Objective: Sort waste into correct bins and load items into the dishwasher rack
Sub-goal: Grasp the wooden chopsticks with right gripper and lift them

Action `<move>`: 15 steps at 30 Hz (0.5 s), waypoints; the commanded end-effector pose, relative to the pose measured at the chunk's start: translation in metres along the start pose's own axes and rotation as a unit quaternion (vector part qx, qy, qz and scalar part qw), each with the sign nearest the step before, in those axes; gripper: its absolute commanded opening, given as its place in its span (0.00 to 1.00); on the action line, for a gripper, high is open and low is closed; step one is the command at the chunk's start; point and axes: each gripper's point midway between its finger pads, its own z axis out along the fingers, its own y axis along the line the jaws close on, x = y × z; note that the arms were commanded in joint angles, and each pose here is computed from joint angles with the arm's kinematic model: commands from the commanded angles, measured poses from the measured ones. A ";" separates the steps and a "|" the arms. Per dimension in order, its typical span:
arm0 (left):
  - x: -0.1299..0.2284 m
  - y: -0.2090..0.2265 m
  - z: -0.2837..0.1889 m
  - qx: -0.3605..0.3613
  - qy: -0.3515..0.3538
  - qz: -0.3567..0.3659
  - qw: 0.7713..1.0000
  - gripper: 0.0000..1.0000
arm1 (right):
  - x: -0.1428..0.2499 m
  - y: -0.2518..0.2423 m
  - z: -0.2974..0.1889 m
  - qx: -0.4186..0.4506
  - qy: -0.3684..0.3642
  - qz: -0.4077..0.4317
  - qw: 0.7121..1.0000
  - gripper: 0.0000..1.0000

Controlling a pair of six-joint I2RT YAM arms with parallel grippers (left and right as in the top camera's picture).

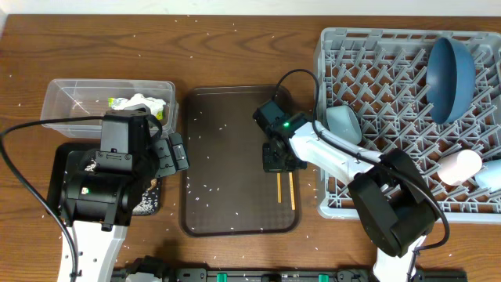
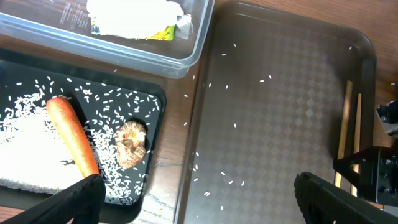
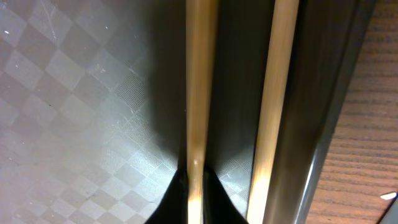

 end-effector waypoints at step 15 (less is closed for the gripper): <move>-0.004 0.001 -0.003 -0.002 -0.005 0.002 1.000 0.98 | -0.005 0.017 -0.126 -0.069 -0.112 -0.126 0.983 0.01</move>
